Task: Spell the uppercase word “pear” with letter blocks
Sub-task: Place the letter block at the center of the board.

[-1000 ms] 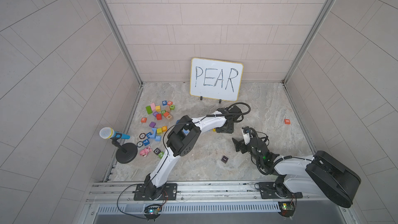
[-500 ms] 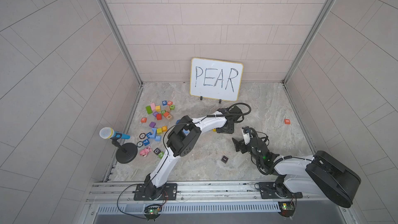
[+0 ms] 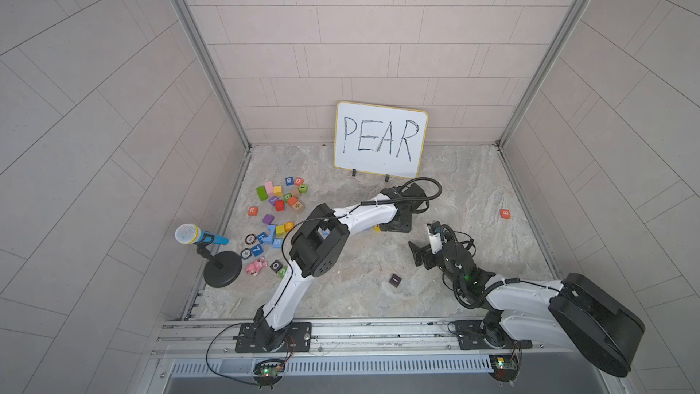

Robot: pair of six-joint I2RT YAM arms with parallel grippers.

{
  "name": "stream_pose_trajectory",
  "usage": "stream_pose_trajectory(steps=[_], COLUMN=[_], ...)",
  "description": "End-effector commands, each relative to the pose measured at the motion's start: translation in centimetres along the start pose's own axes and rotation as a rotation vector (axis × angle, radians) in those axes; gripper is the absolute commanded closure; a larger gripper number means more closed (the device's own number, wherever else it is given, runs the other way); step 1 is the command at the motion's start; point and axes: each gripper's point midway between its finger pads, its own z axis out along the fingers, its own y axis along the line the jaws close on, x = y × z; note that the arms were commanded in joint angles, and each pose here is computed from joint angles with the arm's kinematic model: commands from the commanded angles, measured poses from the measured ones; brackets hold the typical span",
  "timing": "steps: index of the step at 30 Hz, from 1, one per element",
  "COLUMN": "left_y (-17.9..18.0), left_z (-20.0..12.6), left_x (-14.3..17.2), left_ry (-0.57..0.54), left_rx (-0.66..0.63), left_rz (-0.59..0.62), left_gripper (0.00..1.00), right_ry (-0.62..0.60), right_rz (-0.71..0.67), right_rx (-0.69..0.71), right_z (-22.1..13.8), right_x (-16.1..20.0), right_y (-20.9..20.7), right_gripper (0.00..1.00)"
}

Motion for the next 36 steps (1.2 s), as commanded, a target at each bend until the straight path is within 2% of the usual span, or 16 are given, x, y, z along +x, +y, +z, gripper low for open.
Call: stream_pose_trajectory(steps=[1,7,13,18,22,29,31,36], left_y=[0.3,1.6,6.7,10.7,12.8,13.4,13.2,13.0], left_z=[-3.3,-5.8,-8.7,-9.2,-9.6,-9.6,-9.5,-9.2], left_x=[-1.1,-1.9,-2.7,-2.6,-2.4,-1.6,-1.7,-1.8], left_ry=[-0.063,-0.099,-0.130,-0.118,-0.136,-0.176,-0.184,-0.176], left_rx=[0.004,-0.006,-0.106,-0.130,-0.147,-0.121,-0.108,-0.107], left_rz=[-0.008,-0.004,-0.029,-0.090,-0.121,-0.132,-0.103,-0.096], left_gripper=[0.46,0.43,0.39,0.37,0.35,0.21,0.16,0.08], right_ry=[0.014,0.001,-0.053,-0.112,-0.110,-0.085,-0.072,-0.060], right_rz=[0.004,-0.004,-0.016,-0.082,-0.129,-0.187,-0.199,-0.204], right_rx=[-0.013,-0.048,-0.101,-0.159,-0.192,-0.265,-0.276,-0.289], right_z=[-0.3,0.4,1.8,2.8,3.2,3.2,3.0,2.8], right_x=[0.1,-1.2,-4.9,-6.4,-6.6,-5.8,-5.6,-5.4], right_y=[0.1,1.1,3.5,6.1,7.3,8.9,9.1,9.3], right_gripper=[0.00,0.00,0.00,0.00,0.00,0.00,0.00,0.00])
